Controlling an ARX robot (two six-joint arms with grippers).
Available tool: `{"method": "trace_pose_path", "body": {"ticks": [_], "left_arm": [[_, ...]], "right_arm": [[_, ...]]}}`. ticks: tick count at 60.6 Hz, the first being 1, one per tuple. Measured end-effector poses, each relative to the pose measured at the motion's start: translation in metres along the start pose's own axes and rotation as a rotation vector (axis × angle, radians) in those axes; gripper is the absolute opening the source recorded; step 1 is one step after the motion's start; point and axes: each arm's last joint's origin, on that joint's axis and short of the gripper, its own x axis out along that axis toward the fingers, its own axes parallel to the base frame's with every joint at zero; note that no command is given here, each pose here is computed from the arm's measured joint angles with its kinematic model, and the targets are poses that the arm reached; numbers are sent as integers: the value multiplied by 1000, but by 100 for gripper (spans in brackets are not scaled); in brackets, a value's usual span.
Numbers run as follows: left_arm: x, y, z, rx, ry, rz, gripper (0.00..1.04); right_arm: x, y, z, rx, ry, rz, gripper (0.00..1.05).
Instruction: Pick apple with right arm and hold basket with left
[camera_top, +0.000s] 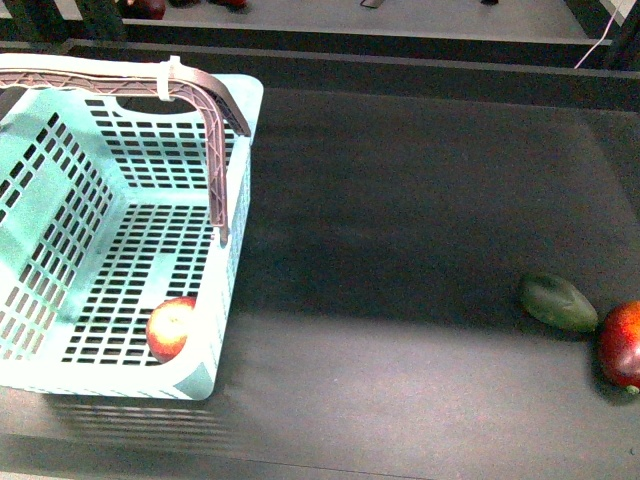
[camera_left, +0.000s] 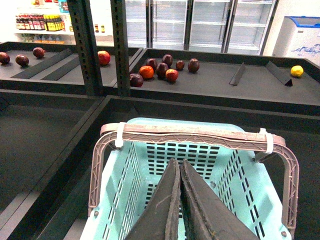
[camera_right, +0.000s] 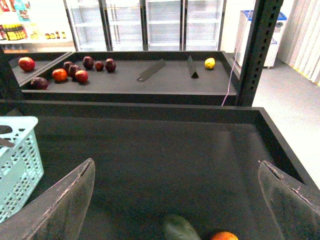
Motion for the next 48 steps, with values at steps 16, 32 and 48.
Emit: {"method": "trace_pose_path", "body": {"ticks": [16, 32, 48], "left_arm": [[-13, 0, 4, 1, -14, 0, 3], [-24, 0, 7, 1, -25, 0, 3], [-32, 0, 7, 1, -27, 0, 3]], "right_arm": [[0, 0, 0, 0, 0, 0, 96], [0, 0, 0, 0, 0, 0, 96], [0, 0, 0, 0, 0, 0, 96]]}}
